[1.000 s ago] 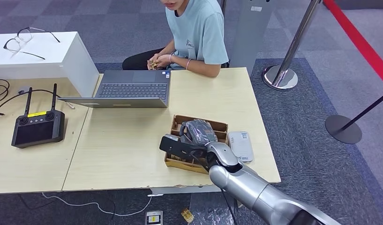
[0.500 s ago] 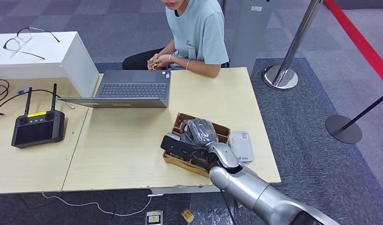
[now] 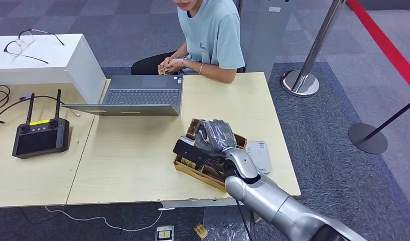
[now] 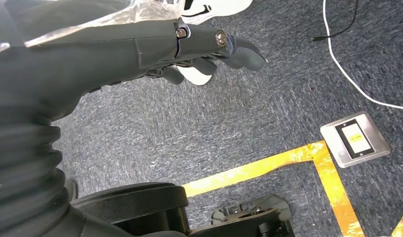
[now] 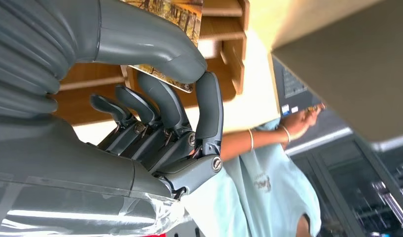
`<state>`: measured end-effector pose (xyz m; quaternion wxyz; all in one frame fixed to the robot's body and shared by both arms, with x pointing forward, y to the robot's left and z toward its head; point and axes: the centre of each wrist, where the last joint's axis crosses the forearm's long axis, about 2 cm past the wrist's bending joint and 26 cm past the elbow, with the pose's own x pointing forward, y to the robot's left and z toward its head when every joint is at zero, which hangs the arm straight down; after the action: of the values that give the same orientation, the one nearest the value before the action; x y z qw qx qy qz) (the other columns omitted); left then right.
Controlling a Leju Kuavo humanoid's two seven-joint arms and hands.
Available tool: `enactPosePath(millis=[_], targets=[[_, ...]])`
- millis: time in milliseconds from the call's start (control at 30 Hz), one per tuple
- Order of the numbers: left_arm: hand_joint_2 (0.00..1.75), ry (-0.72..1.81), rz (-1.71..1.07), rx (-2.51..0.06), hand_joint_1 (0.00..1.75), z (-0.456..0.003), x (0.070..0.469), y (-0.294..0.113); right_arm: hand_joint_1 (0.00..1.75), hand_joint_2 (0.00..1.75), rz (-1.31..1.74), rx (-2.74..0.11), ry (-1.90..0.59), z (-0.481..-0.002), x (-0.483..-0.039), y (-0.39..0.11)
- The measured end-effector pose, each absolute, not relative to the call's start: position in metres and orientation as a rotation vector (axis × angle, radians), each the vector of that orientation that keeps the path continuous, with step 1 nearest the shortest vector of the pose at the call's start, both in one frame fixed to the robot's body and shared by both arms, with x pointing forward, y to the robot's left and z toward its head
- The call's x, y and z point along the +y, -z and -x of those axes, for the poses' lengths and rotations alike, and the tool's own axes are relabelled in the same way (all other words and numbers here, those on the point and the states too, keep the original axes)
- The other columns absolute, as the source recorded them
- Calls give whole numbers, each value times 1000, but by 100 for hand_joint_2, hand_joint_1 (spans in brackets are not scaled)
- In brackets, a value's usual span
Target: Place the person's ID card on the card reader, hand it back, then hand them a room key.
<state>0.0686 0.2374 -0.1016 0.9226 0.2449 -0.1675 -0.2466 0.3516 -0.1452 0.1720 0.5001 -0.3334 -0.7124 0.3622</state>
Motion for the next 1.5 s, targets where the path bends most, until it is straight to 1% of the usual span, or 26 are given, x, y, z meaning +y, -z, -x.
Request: enactPosePath(millis=[267, 1167, 1500], targets=[[175, 510, -502, -347, 0, -69, 237, 102, 175, 175, 826, -1768, -853, -357, -146, -188], [175, 523, -499, -361, 0, -69, 236, 101, 175, 175, 865, -1804, -833, -363, -150, -203], [175, 526, -493, -367, 0, -69, 236, 102, 175, 175, 917, -1837, -830, -365, -150, -226]])
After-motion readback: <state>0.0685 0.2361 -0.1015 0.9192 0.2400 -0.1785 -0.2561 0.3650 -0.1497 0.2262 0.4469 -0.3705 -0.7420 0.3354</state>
